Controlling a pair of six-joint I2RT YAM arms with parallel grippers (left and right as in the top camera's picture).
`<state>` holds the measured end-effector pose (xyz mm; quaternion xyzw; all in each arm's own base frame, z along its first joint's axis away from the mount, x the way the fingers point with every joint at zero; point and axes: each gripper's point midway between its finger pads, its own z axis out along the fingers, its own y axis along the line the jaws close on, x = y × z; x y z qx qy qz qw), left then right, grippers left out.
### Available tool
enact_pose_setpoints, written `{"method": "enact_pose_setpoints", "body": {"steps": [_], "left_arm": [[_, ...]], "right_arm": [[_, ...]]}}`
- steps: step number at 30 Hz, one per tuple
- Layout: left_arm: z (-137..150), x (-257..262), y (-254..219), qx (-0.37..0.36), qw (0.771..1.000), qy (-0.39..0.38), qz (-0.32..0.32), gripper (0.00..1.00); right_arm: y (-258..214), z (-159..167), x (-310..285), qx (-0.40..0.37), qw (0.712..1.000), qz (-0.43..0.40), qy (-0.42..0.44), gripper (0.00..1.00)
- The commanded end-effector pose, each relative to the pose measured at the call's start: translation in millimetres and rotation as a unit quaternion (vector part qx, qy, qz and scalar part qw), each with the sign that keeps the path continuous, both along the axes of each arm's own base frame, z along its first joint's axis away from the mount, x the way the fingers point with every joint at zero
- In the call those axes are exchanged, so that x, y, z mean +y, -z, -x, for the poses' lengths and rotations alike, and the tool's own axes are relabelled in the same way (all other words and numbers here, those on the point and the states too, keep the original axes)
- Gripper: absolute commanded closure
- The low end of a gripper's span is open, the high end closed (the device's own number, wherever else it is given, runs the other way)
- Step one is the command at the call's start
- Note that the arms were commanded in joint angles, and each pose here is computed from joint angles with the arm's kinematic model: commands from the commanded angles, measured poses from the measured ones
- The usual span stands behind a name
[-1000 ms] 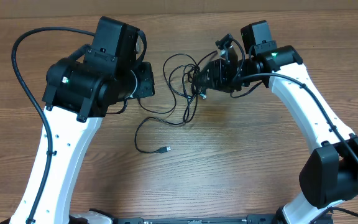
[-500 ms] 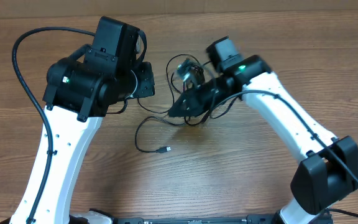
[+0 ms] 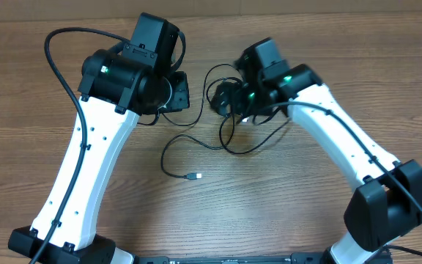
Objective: Untangle cables
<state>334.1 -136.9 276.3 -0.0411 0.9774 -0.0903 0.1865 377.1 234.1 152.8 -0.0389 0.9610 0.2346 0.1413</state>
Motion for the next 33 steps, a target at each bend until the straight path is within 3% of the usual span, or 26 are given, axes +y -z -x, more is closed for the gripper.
{"method": "enact_pose_setpoints", "body": {"steps": [1,11,13,16,18,19,22,26,29,33], "left_arm": [[-3,2,-2,-0.004,1.000,-0.008,-0.001,0.80],[-6,1,-3,-0.009,1.000,-0.008,0.001,0.77],[-5,1,-3,-0.009,1.000,-0.008,0.001,0.72],[-5,1,-3,-0.008,1.000,-0.008,0.001,0.48],[-5,1,-3,-0.007,1.000,-0.008,0.000,0.12],[-4,2,-2,-0.005,1.000,-0.008,-0.001,0.01],[-4,2,-2,-0.005,1.000,-0.008,-0.001,0.00],[-4,2,-3,-0.006,1.000,-0.008,-0.001,0.01],[-4,2,-2,-0.005,1.000,-0.008,-0.001,0.01],[-4,2,-3,-0.005,1.000,-0.008,-0.001,0.01]], "right_arm": [[1,-24,-35,-0.009,0.997,0.019,0.076,0.03],[3,-45,-79,-0.010,0.992,0.019,0.126,0.03],[8,-51,-79,-0.018,0.992,0.024,0.121,0.03],[20,-58,-79,-0.017,0.992,0.033,0.123,0.03],[31,-62,-78,-0.013,0.992,0.035,0.123,0.02],[41,-64,-74,-0.005,0.993,0.029,0.118,0.00],[54,-65,-65,0.012,0.995,0.012,0.103,0.00],[73,-69,-58,0.020,0.995,0.010,0.096,0.13],[86,-69,-48,0.024,0.996,0.011,0.087,0.15],[104,-67,-40,0.037,0.996,0.017,0.079,0.27]]}}
